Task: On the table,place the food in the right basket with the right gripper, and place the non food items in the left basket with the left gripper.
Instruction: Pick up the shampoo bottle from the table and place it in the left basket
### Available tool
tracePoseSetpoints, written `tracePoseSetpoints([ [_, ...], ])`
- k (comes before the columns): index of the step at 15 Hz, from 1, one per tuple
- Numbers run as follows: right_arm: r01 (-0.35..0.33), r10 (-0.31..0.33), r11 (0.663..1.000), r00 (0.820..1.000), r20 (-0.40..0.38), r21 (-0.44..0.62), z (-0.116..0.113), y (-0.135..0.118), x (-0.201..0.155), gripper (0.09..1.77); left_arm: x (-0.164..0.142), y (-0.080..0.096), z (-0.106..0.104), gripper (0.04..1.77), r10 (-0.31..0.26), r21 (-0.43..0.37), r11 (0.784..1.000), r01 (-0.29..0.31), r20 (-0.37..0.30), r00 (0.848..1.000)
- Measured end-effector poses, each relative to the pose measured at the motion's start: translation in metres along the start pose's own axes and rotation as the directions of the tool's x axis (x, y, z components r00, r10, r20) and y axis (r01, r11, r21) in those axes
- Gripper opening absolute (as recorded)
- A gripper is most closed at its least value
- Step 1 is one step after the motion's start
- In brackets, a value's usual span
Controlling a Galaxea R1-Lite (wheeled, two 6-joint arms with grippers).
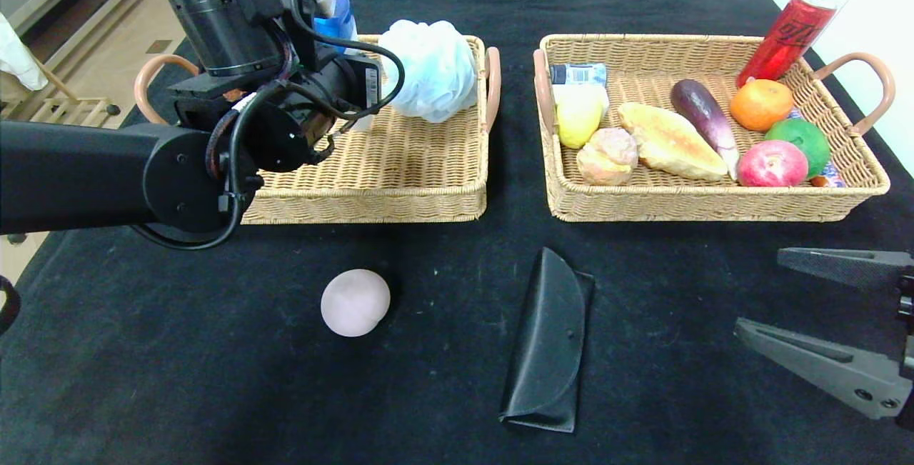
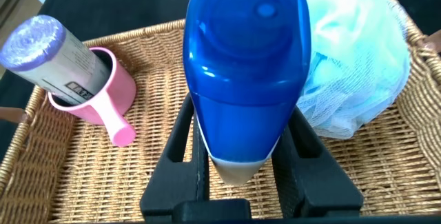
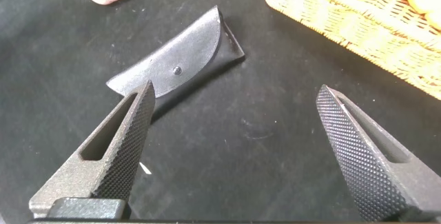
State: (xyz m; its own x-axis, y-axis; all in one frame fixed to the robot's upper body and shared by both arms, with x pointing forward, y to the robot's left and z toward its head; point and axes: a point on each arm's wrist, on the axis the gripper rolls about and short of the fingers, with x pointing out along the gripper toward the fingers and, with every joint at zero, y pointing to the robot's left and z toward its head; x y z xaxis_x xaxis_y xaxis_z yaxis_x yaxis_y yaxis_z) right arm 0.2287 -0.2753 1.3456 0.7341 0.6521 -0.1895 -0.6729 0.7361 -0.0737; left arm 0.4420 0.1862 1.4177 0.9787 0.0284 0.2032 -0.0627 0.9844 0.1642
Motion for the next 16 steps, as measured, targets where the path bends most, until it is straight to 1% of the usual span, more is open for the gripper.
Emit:
tracePoseSetpoints([
  [1, 0.0, 0.0, 1.0, 1.0, 0.002, -0.001, 0.0, 0.0, 0.0, 1.71, 0.002, -0.001, -0.002, 0.59, 0.006, 0.0, 1.0, -0.006, -0.002, 1.0],
  [3, 0.001, -0.001, 1.0, 1.0, 0.005, -0.003, 0.001, 0.0, -0.001, 1.71, 0.003, -0.002, -0.004, 0.83, 0.009, 0.002, 1.0, -0.009, -0.006, 1.0],
  [5, 0.001, -0.001, 1.0, 1.0, 0.005, -0.002, 0.001, 0.0, -0.001, 1.71, 0.003, -0.003, -0.006, 1.02, 0.008, 0.003, 1.0, -0.008, -0.009, 1.0],
  [9, 0.001, -0.001, 1.0, 1.0, 0.008, -0.003, 0.001, 0.0, -0.001, 1.71, 0.001, -0.004, -0.007, 1.3, 0.017, 0.006, 1.0, -0.017, -0.021, 1.0],
  [12, 0.001, -0.001, 1.0, 1.0, 0.008, -0.003, 0.001, 0.0, -0.001, 1.71, -0.007, -0.001, -0.003, 1.43, 0.012, 0.012, 1.0, -0.011, -0.027, 1.0],
  [16, 0.001, -0.001, 1.0, 1.0, 0.008, -0.003, 0.001, 0.0, -0.001, 1.71, -0.023, 0.007, 0.006, 1.54, 0.0, 0.01, 1.0, 0.0, -0.023, 1.0],
])
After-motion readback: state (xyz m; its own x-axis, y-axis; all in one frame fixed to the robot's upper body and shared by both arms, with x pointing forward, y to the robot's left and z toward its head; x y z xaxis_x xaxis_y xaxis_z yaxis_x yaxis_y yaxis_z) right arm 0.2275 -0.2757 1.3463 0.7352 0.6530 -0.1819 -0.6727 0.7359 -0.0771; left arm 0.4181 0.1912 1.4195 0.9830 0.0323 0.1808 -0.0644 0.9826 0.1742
